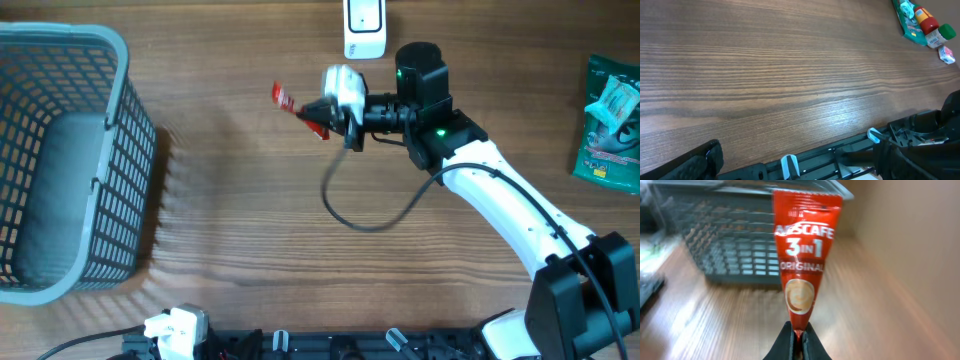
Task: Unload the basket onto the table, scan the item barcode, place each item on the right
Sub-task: 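Hold the Nescafe stick at the white scanner, then carry the Nescafe stick to the right edge and drop it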
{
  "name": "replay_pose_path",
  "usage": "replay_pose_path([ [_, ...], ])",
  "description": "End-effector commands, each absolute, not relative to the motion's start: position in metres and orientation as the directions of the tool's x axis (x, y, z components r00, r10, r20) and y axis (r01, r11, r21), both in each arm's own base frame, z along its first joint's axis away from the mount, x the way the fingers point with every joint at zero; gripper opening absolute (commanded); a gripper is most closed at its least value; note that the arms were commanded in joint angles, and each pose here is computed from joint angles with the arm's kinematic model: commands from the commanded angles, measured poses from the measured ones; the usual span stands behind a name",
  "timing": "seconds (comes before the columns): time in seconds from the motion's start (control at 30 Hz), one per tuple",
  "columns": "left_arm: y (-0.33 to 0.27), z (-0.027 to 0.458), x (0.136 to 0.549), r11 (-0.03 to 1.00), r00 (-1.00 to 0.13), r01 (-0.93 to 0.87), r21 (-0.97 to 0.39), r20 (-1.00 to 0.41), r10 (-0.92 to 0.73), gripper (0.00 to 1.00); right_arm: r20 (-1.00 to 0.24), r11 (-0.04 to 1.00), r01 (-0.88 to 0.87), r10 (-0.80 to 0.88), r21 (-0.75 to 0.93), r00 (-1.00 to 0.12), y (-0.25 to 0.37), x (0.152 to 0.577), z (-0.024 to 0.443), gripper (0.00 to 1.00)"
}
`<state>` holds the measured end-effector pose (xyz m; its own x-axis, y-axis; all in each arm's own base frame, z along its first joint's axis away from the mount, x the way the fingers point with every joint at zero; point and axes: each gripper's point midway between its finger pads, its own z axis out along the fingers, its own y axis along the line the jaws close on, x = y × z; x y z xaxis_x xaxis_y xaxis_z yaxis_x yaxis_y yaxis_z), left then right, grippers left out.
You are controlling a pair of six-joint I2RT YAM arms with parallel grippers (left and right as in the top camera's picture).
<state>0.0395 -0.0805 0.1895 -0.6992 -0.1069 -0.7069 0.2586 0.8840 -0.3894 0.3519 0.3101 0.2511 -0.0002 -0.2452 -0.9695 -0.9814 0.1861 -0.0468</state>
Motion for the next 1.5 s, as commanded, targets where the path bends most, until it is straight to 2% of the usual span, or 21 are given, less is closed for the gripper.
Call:
replay_pose_path([
  [0.0, -0.081, 0.190, 0.040, 0.883, -0.696, 0.261, -0.390, -0.710, -0.108, 1.00, -0.769, 0.721, -0.501, 0.069, 0.479, -0.635, 0.267, 0.423, 0.206, 0.04],
  [0.07, -0.081, 0.190, 0.040, 0.883, -0.696, 0.261, -0.390, -0.710, -0.108, 1.00, -0.701, 0.806, -0.275, 0.225, 0.524, -0.676, 0.245, 0.445, 0.184, 0.05],
  [0.1, -0.081, 0.190, 0.039, 0.883, -0.696, 0.261, -0.390, -0.710, -0.108, 1.00, -0.695, 0.810, -0.246, 0.252, 0.532, -0.674, 0.244, 0.452, 0.176, 0.04],
  [0.3, -0.081, 0.190, 0.039, 0.883, -0.696, 0.261, -0.390, -0.710, -0.108, 1.00, -0.649, 0.788, -0.156, 0.357, 0.596, -0.672, 0.239, 0.497, 0.123, 0.04],
  [0.4, -0.081, 0.190, 0.040, 0.883, -0.696, 0.261, -0.390, -0.710, -0.108, 1.00, -0.641, 0.779, -0.107, 0.420, 0.618, -0.643, 0.223, 0.543, 0.120, 0.04],
  [0.63, -0.081, 0.190, 0.040, 0.883, -0.696, 0.261, -0.390, -0.710, -0.108, 1.00, -0.648, 0.763, -0.123, 0.438, 0.634, -0.623, 0.241, 0.602, 0.119, 0.05],
  [0.8, -0.081, 0.190, 0.040, 0.883, -0.696, 0.261, -0.390, -0.710, -0.108, 1.00, -0.624, 0.769, -0.052, 0.475, 0.637, -0.621, 0.232, 0.616, 0.094, 0.04],
  [0.9, -0.081, 0.190, 0.039, 0.883, -0.696, 0.261, -0.390, -0.710, -0.108, 1.00, -0.657, 0.798, -0.066, 0.442, 0.599, -0.611, 0.229, 0.617, 0.094, 0.05],
  [1.03, -0.081, 0.190, 0.040, 0.883, -0.696, 0.261, -0.390, -0.710, -0.108, 1.00, -0.638, 0.818, -0.031, 0.424, 0.575, -0.643, 0.213, 0.609, 0.102, 0.05],
  [1.17, -0.081, 0.190, 0.040, 0.883, -0.696, 0.261, -0.390, -0.710, -0.108, 1.00, -0.652, 0.883, -0.006, 0.341, 0.468, -0.677, 0.167, 0.593, 0.126, 0.04],
  [1.23, -0.081, 0.190, 0.040, 0.883, -0.696, 0.261, -0.390, -0.710, -0.108, 1.00, -0.649, 0.924, 0.070, 0.316, 0.375, -0.692, 0.128, 0.581, 0.131, 0.05],
  [1.33, -0.081, 0.190, 0.039, 0.883, -0.696, 0.261, -0.390, -0.710, -0.108, 1.00, -0.625, 0.943, 0.307, 0.318, 0.130, -0.713, 0.029, 0.551, 0.130, 0.05],
  [1.47, -0.081, 0.190, 0.040, 0.883, -0.696, 0.261, -0.390, -0.710, -0.108, 1.00, -0.588, 0.896, 0.396, 0.214, -0.200, -0.780, -0.086, 0.521, 0.113, 0.05],
])
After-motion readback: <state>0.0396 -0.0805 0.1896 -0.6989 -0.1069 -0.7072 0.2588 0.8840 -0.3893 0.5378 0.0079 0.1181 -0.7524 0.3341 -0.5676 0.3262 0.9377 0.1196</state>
